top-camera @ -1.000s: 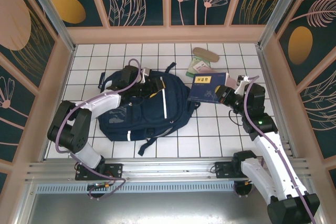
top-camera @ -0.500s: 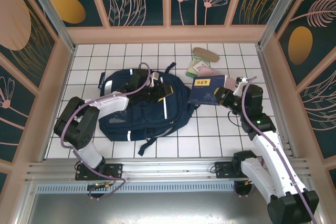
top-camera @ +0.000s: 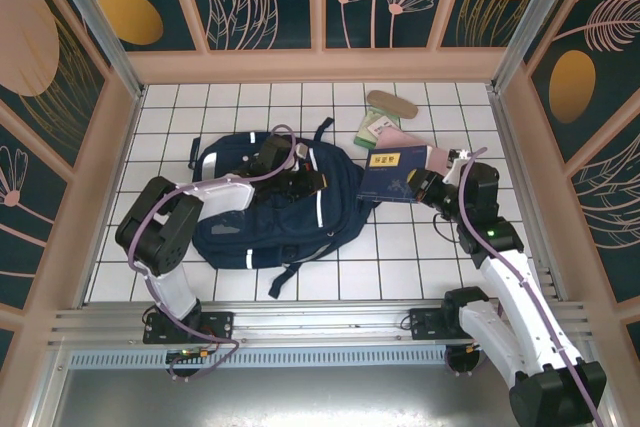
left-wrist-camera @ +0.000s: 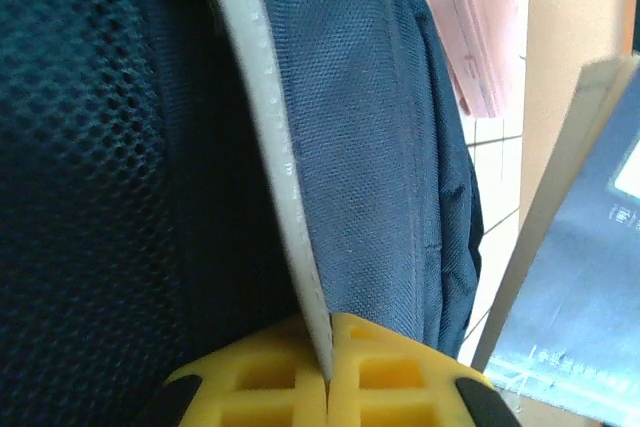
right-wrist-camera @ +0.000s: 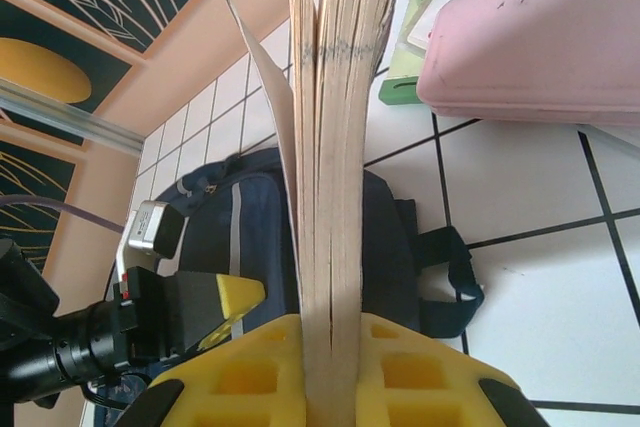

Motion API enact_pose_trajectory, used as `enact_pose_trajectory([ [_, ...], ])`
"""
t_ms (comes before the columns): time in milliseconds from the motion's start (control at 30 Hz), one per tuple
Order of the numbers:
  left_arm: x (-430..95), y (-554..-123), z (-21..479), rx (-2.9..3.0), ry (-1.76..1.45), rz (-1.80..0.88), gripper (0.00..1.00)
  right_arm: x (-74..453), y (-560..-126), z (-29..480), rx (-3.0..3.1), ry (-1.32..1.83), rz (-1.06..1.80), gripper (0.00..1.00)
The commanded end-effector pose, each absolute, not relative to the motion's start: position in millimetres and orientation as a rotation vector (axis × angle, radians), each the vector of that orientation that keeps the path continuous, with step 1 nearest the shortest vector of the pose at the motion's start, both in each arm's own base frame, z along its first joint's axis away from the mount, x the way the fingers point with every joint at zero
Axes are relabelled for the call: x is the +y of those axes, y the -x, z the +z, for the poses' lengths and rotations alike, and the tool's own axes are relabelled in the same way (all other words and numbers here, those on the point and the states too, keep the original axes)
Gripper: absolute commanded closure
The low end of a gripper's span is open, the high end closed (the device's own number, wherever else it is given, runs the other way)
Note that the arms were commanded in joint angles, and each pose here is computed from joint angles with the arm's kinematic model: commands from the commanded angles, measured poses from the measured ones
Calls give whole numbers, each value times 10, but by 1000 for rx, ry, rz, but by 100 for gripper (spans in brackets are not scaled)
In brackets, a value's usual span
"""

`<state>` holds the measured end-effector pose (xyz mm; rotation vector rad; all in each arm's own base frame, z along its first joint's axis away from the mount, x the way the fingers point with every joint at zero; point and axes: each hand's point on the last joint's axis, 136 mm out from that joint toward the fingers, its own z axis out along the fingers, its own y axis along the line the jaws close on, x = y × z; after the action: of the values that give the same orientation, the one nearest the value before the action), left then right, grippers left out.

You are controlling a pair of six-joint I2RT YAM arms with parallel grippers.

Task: Pack books, pencil case, and school supplies into a backpack

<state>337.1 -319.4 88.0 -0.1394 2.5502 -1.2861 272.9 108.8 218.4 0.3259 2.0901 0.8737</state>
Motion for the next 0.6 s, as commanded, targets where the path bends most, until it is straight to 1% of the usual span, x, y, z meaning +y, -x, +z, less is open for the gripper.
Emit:
enact_pose_trajectory([
  [0, -3246, -3447, 1209, 2443, 20, -1263, 100, 1032, -2729, 2490, 1984, -319, 872, 100],
  [33, -3226, -3443, 1218, 2442, 3, -1244, 100, 979, -2729, 2476, 1983, -347, 843, 100],
  [67, -3204, -3427, 1404, 2405, -33, -1240, 100, 912, -2723, 2461, 1980, -385, 814, 100],
  [233, -3132, -3334, 1969, 2331, -219, -1200, 100, 831, -2675, 2507, 1949, -406, 780, 100],
  [400, -2916, -3218, 2586, 2252, -319, -1198, 100, 717, -2659, 2562, 1926, -465, 733, 100],
  [467, -2820, -3163, 2819, 2200, -336, -1226, 100, 782, -2671, 2555, 1940, -443, 766, 100],
  [567, -2686, -3099, 3093, 2134, -373, -1257, 100, 1111, -2644, 2655, 1940, -285, 957, 100],
])
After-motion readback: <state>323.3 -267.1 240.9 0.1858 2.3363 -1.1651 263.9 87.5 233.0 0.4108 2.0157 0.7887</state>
